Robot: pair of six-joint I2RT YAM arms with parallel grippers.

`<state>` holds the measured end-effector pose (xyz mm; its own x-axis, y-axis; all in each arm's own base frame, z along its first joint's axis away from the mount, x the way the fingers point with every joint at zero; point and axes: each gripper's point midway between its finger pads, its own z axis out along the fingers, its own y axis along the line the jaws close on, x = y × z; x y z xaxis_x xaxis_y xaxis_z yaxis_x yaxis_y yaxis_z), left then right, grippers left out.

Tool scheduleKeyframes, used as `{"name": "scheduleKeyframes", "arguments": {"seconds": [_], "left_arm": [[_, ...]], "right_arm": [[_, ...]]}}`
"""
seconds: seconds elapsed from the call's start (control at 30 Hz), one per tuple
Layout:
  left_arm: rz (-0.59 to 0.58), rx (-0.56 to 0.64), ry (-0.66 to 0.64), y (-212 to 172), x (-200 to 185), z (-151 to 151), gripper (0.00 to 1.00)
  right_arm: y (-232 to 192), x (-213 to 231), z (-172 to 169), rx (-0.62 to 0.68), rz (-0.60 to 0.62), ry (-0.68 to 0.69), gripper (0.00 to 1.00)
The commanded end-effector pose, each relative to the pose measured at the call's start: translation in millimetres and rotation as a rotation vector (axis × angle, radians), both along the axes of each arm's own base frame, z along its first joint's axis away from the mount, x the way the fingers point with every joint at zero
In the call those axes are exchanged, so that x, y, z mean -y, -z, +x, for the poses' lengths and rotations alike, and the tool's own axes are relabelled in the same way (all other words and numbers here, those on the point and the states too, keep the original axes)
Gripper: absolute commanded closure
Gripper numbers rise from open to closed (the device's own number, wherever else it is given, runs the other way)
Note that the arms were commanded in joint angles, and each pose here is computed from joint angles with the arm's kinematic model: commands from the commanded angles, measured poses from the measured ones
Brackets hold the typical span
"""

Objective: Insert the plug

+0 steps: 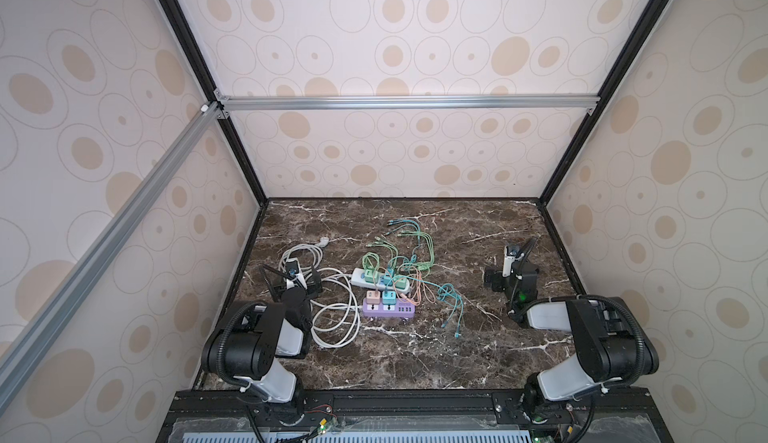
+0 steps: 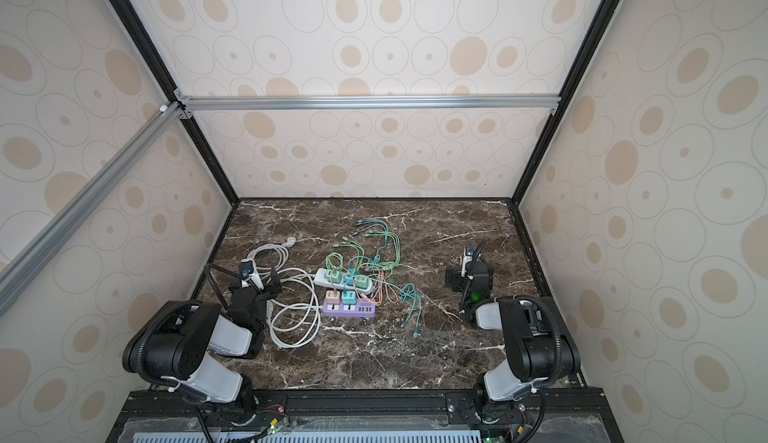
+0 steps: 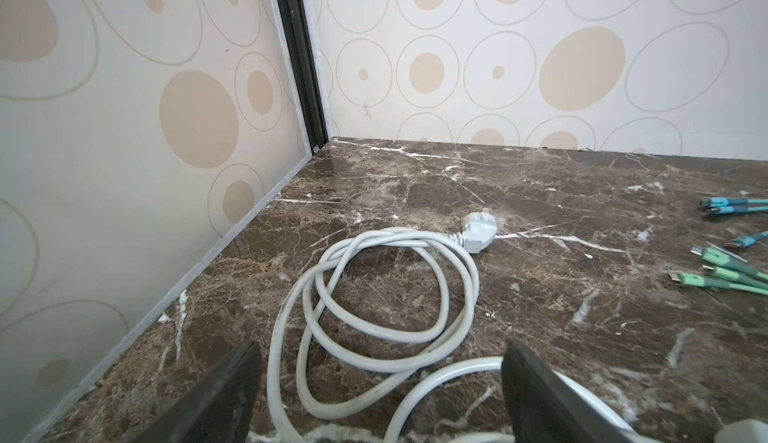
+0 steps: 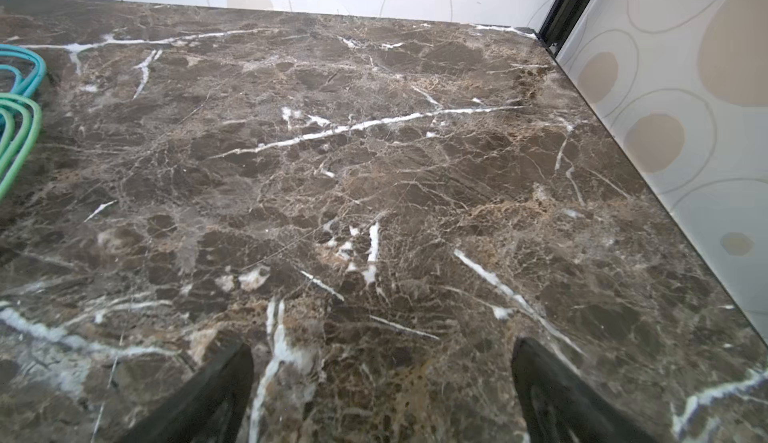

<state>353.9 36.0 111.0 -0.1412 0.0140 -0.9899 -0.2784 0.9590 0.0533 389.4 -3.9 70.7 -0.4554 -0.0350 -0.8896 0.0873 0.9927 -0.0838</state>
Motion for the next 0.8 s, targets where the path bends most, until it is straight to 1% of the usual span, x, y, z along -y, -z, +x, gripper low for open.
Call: {"name": "scheduleKeyframes", "arguments": {"seconds": [0.0, 0.03, 0.1, 0.77], "left_arm": [[0.01, 0.052, 0.002, -20.0, -1.4, 15.4, 0.03], [0.015, 0.068, 0.001, -21.9, -2.1, 14.5, 0.03], [0.008, 0.056, 0.003, -20.4, -1.8, 15.0, 0.01], [0.015, 0.066, 0.0, -21.9, -2.6, 13.5, 0.01]], "right_arm": [[-14.3, -0.4, 7.7, 0.062, 0.015, -0.003, 0.0], [-14.0, -0.6, 7.6, 0.055, 0.017, -0.005, 0.0], [-14.6, 0.0, 8.3, 0.061, 0.016, -0.003, 0.0], [-14.5, -0.2, 7.5, 0.059, 0.016, -0.004, 0.0]]}}
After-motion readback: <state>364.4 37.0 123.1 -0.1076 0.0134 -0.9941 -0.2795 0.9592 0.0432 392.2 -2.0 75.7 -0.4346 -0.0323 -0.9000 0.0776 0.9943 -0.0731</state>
